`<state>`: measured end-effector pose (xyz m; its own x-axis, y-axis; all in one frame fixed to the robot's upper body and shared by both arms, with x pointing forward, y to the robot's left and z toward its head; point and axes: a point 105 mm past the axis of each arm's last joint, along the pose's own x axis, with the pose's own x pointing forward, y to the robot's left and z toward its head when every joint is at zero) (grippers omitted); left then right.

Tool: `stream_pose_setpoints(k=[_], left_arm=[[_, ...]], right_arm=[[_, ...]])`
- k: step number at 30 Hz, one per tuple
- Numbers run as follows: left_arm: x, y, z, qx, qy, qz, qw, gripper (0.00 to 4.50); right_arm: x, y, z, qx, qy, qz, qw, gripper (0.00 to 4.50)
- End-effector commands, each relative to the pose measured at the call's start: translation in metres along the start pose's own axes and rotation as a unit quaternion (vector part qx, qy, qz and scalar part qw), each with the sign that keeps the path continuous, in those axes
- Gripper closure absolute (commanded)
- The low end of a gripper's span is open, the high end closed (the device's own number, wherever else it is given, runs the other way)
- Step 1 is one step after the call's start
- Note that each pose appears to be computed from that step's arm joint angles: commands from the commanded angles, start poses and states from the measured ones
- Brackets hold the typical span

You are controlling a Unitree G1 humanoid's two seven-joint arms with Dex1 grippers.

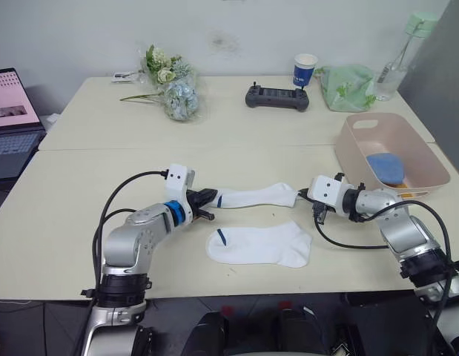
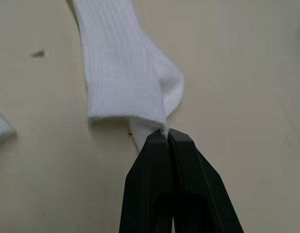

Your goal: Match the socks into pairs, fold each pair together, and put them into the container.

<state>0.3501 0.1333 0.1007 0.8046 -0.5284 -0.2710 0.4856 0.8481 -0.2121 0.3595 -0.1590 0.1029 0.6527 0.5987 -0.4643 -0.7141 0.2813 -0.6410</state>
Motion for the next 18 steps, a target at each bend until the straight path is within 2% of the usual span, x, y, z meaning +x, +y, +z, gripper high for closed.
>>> stream_pose_setpoints(k=[1,4,6,7,10,11,13,14,17,18], left_arm=[[-0.004,-0.006,0.007,0.014,-0.014,-0.004,1.0,4.05],[-0.015,-0.006,-0.001,0.024,0.01,-0.018,0.999,3.23],[-0.027,0.005,0.004,0.038,0.007,-0.009,0.999,2.64],[-0.035,0.013,0.01,0.07,0.001,-0.002,0.998,2.29],[-0.049,0.021,0.024,0.17,-0.016,-0.009,0.985,1.26],[-0.054,0.017,0.025,0.22,-0.017,-0.04,0.975,0.97],[-0.06,0.011,0.02,0.286,-0.01,-0.083,0.955,0.97],[-0.061,0.006,0.015,0.329,-0.005,-0.113,0.938,0.97],[-0.056,-0.005,0.001,0.41,0.005,-0.174,0.895,0.97],[-0.052,-0.006,-0.002,0.423,0.005,-0.181,0.888,0.97]], right_arm=[[-0.012,-0.006,0.002,-0.015,-0.009,0.0,1.0,3.51],[-0.024,-0.002,-0.001,-0.013,-0.005,0.014,1.0,2.42],[-0.032,-0.001,-0.002,-0.015,-0.001,0.013,1.0,1.75],[-0.037,-0.002,0.004,-0.01,-0.012,0.01,1.0,1.37],[-0.044,-0.001,0.021,0.006,-0.045,0.013,0.999,1.32],[-0.045,0.003,0.03,0.014,-0.062,0.025,0.998,1.32],[-0.045,0.01,0.04,0.022,-0.081,0.042,0.996,1.32],[-0.041,0.015,0.042,0.019,-0.084,0.051,0.995,1.32],[-0.029,0.025,0.041,-0.002,-0.08,0.069,0.994,1.32],[-0.026,0.026,0.04,-0.008,-0.078,0.07,0.994,1.32]])
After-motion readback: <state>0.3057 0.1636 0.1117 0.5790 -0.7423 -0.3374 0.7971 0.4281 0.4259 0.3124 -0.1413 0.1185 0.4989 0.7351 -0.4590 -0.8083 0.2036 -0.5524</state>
